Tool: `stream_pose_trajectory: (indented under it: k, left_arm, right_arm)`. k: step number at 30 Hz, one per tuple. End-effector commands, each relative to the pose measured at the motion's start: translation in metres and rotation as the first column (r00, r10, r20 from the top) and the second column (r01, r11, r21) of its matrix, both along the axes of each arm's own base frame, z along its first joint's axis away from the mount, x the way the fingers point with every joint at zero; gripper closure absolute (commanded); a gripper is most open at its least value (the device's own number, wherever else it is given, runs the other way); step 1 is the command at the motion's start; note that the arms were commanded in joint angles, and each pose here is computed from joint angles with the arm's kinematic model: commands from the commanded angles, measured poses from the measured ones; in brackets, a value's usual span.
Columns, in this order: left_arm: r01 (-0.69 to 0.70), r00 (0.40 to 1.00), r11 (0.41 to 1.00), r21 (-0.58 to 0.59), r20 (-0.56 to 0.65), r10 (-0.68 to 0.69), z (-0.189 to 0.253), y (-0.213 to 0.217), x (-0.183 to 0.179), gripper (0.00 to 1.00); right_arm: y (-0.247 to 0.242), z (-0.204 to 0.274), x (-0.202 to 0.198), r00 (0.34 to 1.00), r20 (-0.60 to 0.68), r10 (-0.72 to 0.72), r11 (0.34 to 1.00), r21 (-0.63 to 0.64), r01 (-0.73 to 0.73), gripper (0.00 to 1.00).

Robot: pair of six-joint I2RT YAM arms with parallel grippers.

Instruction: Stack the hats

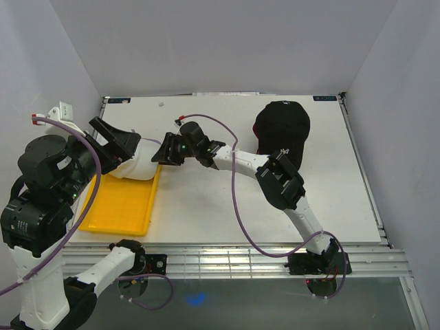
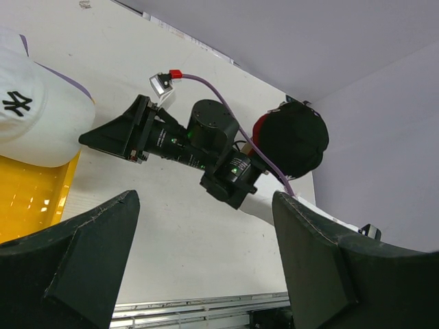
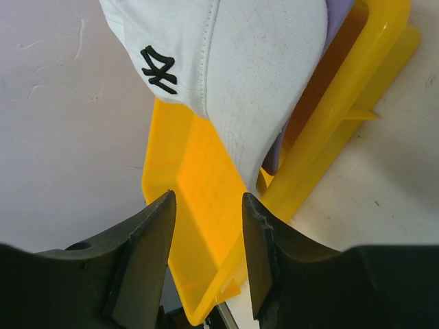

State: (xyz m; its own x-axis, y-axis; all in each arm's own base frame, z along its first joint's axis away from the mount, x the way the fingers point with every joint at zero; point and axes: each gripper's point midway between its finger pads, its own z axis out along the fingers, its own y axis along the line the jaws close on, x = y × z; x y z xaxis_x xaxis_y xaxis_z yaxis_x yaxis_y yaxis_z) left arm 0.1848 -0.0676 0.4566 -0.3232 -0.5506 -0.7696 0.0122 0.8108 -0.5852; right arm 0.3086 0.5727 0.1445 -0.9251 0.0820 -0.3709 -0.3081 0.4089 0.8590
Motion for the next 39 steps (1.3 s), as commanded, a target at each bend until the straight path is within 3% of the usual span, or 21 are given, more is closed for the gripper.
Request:
stream_pose_trajectory:
  k: [1,39]
  left_arm:
    - [-0.001,1.0,1.0,0.009,0.013,0.001,0.004,0.001,-0.001,0.12]
    - [-0.007,1.0,1.0,0.027,0.01,0.006,0.003,0.003,0.0,0.12]
  right_arm:
    - [0.0,-0.002,0.002,1.0,0.025,-0.008,1.0,0.007,0.007,0.5]
    - [0.009,-0.013,0.009,0.999,-0.01,-0.033,0.999,0.041,0.033,0.5]
